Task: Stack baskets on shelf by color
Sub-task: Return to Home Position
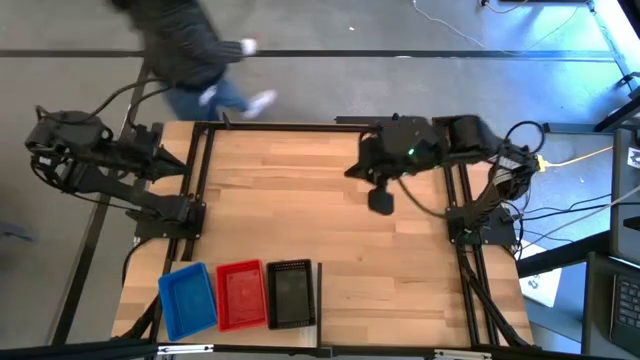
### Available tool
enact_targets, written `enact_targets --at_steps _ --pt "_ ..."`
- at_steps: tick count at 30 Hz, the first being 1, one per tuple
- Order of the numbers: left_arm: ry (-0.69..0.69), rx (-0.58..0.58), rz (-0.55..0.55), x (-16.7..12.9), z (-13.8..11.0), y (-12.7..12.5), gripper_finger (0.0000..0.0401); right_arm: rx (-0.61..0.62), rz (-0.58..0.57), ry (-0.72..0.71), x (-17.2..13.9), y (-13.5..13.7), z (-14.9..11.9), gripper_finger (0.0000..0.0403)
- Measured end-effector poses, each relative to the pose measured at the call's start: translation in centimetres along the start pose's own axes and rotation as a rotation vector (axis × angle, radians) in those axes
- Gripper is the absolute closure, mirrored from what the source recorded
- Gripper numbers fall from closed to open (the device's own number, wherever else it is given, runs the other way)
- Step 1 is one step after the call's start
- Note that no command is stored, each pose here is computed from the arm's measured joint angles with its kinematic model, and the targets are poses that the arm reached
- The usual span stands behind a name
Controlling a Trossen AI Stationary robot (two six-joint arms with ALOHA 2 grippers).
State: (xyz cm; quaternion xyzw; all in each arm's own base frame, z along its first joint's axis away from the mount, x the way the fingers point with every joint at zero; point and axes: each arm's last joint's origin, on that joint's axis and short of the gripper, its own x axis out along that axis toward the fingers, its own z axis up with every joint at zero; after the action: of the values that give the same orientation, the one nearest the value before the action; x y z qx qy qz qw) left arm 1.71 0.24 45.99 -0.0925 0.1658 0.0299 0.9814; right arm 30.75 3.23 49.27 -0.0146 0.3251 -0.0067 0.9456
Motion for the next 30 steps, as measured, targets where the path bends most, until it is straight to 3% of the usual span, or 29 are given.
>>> enact_targets --at_steps 9,15,19,30 --pt "-0.095 -0.034 -0.047 -0.7 -4.7 1.2 0.0401 0.059 -0.032 -0.006 -4.1 -2.9 -2.6 0.0402" --pt "-0.176 -0.067 -0.075 -0.7 -7.6 1.9 0.0401 0.126 -0.06 -0.085 -6.5 -3.9 -7.0 0.0403" --pt "-0.21 -0.074 -0.052 -0.8 -9.3 2.5 0.0401 0.211 -0.071 -0.194 -7.7 -4.2 -10.9 0.0403" --pt "-0.419 -0.054 -0.07 -1.7 -12.7 3.5 0.0401 0.196 0.017 -0.577 -9.6 -3.5 -19.7 0.0403"
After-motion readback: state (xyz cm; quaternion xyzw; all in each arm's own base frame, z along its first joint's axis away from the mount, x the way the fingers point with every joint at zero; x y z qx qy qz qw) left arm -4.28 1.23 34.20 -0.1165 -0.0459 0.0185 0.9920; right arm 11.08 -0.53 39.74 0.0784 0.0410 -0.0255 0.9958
